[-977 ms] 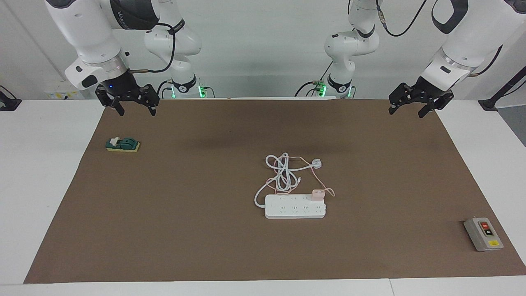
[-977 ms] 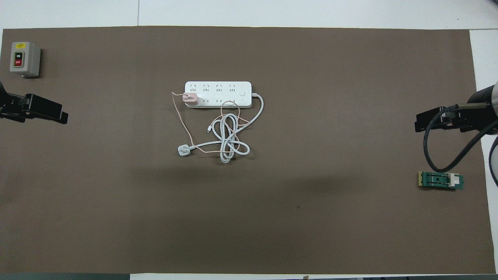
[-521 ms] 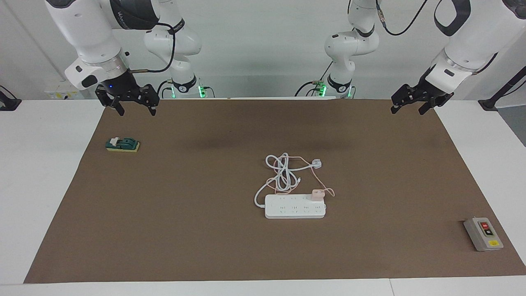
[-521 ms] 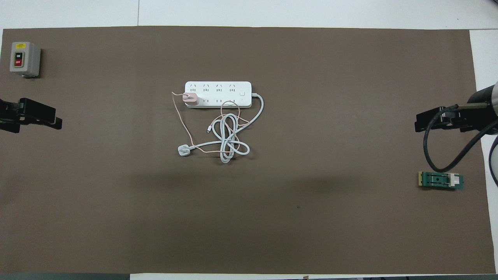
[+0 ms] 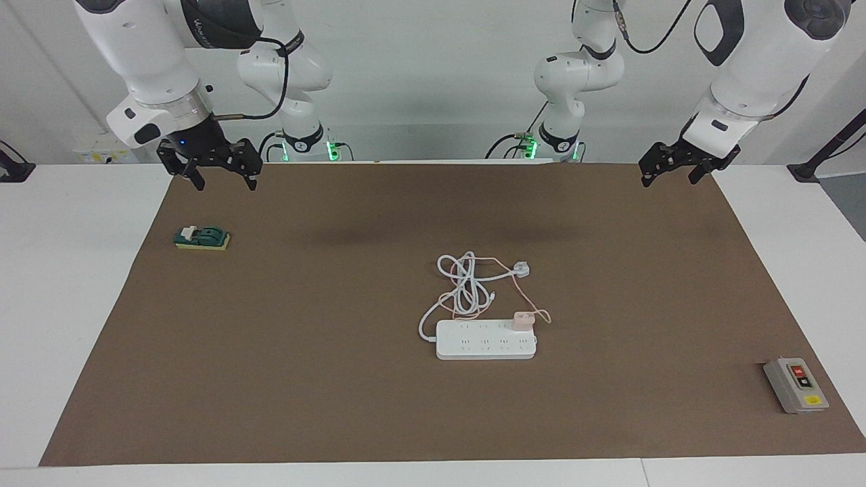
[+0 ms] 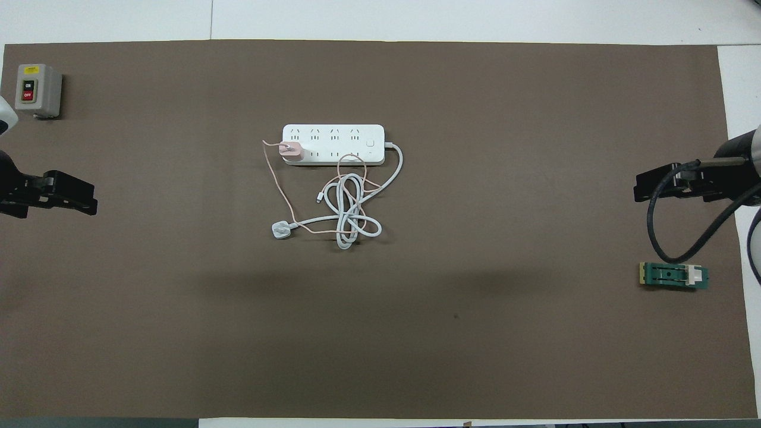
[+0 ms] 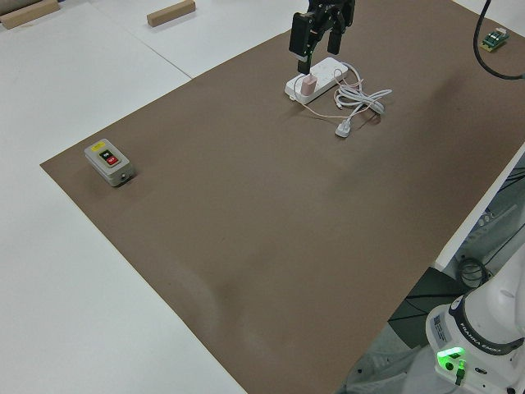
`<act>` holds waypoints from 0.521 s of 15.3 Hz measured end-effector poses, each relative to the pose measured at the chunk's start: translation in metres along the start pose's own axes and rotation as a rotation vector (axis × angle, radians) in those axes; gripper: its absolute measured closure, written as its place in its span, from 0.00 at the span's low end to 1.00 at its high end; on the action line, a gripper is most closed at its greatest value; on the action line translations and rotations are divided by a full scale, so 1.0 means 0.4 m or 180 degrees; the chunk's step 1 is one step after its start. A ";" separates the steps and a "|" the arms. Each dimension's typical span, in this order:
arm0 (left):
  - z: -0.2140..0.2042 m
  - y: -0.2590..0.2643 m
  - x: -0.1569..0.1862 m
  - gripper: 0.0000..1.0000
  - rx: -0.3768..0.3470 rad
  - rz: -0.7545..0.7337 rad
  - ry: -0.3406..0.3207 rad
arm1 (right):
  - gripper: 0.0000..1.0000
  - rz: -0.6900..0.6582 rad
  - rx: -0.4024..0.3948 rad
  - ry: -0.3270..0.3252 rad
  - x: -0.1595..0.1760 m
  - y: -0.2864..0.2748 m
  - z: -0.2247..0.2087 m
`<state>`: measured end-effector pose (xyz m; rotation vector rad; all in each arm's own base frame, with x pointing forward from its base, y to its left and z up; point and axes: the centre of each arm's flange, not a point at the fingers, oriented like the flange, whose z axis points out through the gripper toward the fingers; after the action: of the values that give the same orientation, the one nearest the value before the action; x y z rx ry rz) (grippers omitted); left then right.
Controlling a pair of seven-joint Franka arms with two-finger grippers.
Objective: Plug charger into power strip
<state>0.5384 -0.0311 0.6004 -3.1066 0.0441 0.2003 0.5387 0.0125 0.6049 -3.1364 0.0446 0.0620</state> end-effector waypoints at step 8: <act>0.052 -0.011 0.035 0.00 -0.0017 -0.0016 -0.0121 | 0.00 0.0000 0.0000 0.0000 0.000 0.000 0.000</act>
<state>0.5497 -0.0265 0.5781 -3.1068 0.0348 0.2595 0.5387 0.0125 0.6049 -3.1364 0.0446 0.0620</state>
